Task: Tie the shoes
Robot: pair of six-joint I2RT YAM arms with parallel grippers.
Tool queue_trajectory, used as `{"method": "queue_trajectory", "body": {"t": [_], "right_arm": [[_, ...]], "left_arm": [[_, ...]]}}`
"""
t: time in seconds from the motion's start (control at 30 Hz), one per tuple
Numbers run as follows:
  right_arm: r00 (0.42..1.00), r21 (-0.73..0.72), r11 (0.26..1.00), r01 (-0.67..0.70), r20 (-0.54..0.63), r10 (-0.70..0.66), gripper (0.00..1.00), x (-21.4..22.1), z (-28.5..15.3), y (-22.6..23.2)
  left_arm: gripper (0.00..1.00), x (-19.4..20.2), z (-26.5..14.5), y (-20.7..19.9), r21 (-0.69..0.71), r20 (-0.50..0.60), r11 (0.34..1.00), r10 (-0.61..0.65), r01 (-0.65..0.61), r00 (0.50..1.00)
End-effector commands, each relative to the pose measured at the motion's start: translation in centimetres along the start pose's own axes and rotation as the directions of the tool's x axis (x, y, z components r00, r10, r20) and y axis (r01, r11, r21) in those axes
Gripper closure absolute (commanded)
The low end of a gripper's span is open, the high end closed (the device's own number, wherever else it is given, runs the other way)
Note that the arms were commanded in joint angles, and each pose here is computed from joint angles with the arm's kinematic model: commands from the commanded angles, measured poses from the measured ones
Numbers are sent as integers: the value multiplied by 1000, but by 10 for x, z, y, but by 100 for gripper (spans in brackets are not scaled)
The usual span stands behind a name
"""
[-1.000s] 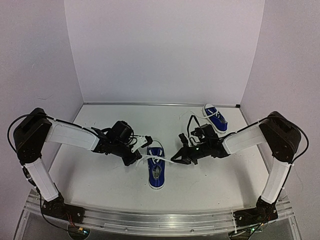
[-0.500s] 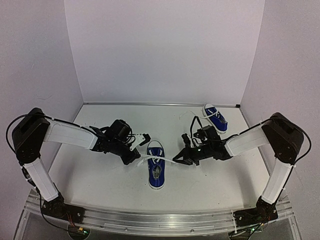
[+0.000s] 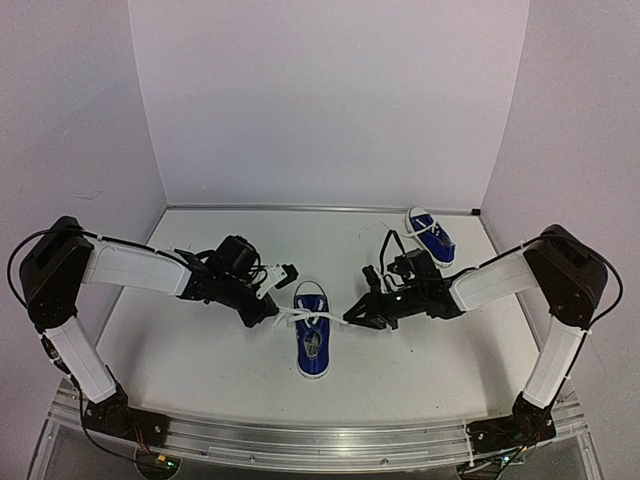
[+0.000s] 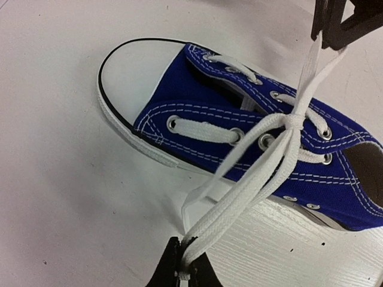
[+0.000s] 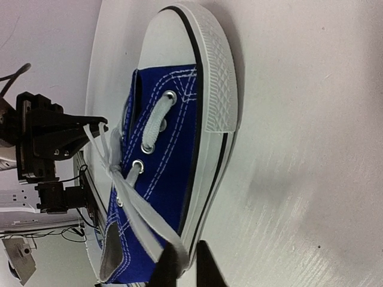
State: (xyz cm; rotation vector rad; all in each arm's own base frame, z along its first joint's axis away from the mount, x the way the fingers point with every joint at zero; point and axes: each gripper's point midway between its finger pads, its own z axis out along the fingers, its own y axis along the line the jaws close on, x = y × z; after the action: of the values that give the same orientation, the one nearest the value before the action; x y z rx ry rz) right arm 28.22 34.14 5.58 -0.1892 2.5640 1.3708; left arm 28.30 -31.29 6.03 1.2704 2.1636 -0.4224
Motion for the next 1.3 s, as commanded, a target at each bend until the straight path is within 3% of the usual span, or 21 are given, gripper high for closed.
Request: {"method": "queue_trajectory", "body": {"t": [0.0,0.07,0.23,0.27,0.4,0.47,0.53,0.73,0.93,1.03,1.27], "right_arm": [[998,-89,994,64,3,-64,58,-18,-2,34],[996,-113,990,87,18,-86,44,-25,-5,47],[981,-130,974,186,80,-177,34,-48,-28,88],[976,-129,970,206,95,-194,33,-52,-34,95],[949,-84,955,284,165,-268,17,-68,-64,111],[934,-44,951,305,209,-289,6,-75,-84,110],[920,-3,950,312,250,-302,2,-80,-105,104],[908,162,952,259,296,-297,2,-72,-147,47],[948,255,952,168,224,-227,2,-26,-136,-22],[954,248,957,153,217,-208,2,-13,-132,-34],[953,247,957,152,219,-208,2,-12,-133,-34]], "left_arm": [[72,-16,-11,7,8,27,1000,-21,21,999],[59,-27,-20,6,11,66,1000,-24,23,998],[3,-57,-56,11,-33,186,998,-38,45,982],[1,-64,-65,16,-60,215,996,-50,64,975],[0,-83,-103,41,-156,299,965,-157,211,941],[0,-85,-121,58,-170,333,926,-269,338,904],[0,-81,-140,78,-170,360,872,-379,460,852],[0,-37,-155,106,-107,338,745,-596,659,728],[0,23,-125,101,-146,274,619,-724,772,632],[0,46,-114,95,-152,250,559,-777,815,578],[0,53,-116,98,-179,267,528,-786,830,557]]}}
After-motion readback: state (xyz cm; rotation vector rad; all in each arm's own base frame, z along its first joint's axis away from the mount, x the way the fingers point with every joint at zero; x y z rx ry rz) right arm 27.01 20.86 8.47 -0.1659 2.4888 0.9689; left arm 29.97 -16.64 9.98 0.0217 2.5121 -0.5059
